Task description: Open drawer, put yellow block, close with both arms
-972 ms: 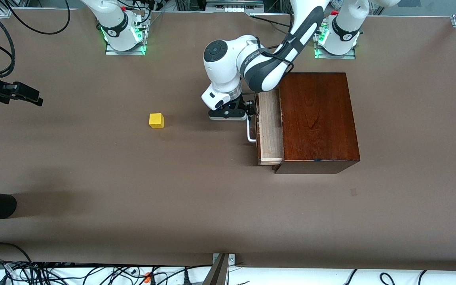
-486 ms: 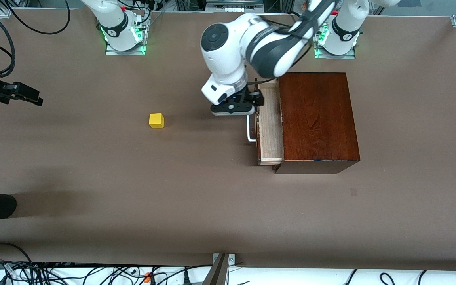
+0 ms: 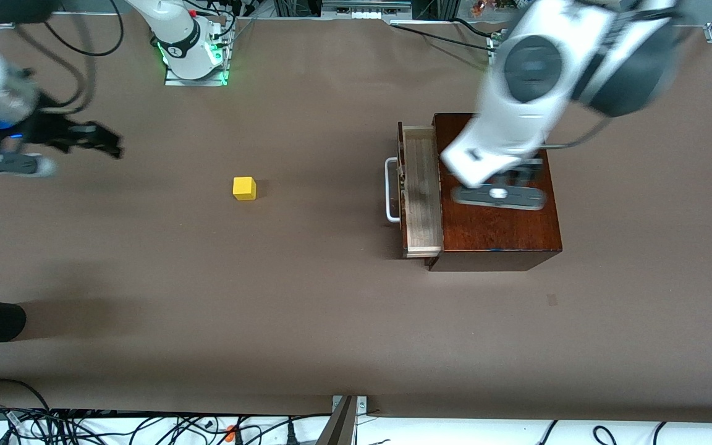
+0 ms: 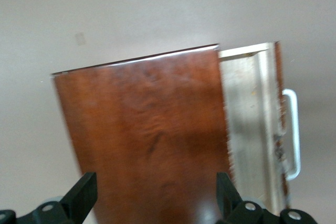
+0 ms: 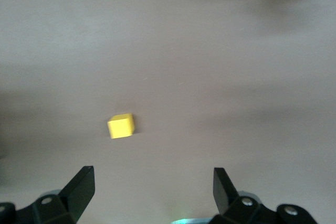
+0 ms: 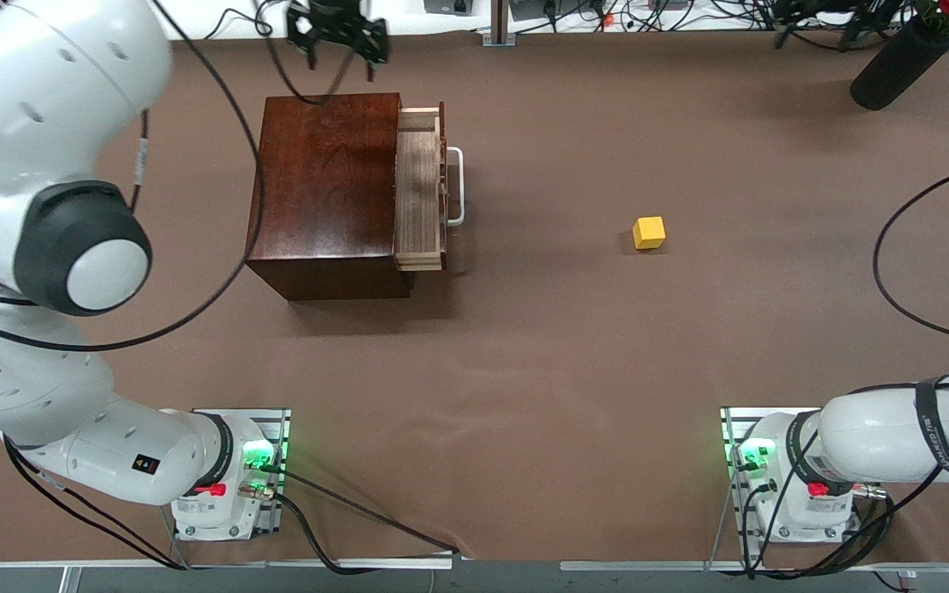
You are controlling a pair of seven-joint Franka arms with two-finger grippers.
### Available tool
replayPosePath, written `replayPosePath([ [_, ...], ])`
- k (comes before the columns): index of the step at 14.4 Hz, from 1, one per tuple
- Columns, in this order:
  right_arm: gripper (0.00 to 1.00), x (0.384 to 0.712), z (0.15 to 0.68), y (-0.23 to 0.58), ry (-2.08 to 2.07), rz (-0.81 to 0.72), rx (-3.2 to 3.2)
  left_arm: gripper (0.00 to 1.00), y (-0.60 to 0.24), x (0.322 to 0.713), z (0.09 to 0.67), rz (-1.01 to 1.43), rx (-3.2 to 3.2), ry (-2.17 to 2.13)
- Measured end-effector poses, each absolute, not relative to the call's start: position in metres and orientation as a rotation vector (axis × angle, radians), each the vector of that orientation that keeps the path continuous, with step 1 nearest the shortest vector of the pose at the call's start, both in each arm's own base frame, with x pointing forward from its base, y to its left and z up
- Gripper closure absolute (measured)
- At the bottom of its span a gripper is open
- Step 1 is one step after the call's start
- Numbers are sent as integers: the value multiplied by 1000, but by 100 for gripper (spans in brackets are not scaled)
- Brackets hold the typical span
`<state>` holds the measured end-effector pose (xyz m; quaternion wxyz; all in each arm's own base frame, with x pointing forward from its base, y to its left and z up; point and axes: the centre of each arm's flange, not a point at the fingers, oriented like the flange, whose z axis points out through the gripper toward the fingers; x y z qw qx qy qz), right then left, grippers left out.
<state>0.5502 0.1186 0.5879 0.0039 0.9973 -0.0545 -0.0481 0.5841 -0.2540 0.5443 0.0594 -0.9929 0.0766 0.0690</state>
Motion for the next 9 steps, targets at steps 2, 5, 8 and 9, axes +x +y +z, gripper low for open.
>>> replayPosePath([
  [2, 0, 531, 578, 178, -151, -151, 3117, 0, -200, 591, 565, 249, -3046, 271],
  [5, 0, 499, 553, 242, -96, -136, 3102, 0, -130, 598, 586, 251, -3131, 301],
  [8, 0, 487, 513, 242, -86, -126, 3087, 0, -75, 593, 594, 230, -3143, 308],
  [9, 0, 487, 499, 237, -97, -119, 3086, 0, -57, 590, 593, 200, -3153, 307],
])
